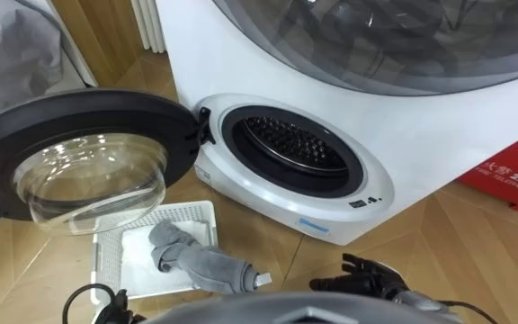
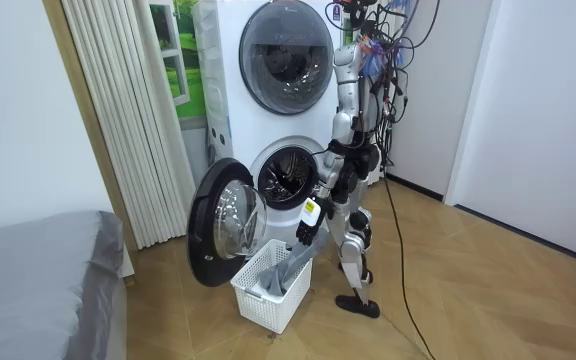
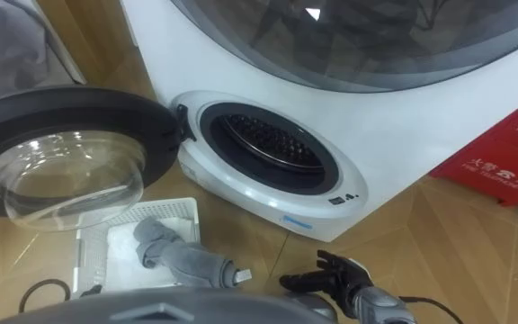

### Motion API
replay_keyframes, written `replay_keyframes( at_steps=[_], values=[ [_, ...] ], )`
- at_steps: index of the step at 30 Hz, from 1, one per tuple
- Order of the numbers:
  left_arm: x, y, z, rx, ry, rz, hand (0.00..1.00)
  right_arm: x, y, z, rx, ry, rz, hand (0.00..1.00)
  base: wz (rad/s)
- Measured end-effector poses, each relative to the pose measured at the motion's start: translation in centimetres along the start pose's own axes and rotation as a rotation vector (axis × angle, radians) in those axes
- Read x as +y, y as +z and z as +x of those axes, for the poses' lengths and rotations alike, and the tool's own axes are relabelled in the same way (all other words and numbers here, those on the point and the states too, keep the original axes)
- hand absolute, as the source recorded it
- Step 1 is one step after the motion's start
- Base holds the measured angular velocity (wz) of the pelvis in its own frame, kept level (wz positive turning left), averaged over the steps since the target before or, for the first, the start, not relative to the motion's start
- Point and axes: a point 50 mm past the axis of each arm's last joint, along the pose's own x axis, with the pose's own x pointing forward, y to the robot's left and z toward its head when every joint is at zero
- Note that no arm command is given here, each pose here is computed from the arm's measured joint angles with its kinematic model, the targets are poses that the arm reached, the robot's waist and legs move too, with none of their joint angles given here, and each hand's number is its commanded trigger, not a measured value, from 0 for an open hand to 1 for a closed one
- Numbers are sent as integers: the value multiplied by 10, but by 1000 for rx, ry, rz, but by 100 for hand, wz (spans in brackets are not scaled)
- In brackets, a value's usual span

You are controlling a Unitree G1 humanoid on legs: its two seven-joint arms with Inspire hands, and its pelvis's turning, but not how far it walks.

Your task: Put towel into washing machine

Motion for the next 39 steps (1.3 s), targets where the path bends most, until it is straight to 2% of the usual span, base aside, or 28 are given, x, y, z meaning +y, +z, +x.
replay_keyframes(
  at_steps=[12, 23, 33, 39],
  values=[
    [4, 10, 1, -36, 12, 1, 0, 0, -3, 0, 1, -9, 63, 0, 2],
    [15, 63, 1, -285, 81, -29, 0, 0, 6, 1, -41, 3, 27, 0, 0],
    [9, 90, 2, -343, 45, 48, 0, 1, 35, 6, -77, 3, -45, 0, -4],
    [7, 120, 1, -383, 45, 68, 0, 5, 63, 10, -128, -18, -121, 0, -2]
  ],
)
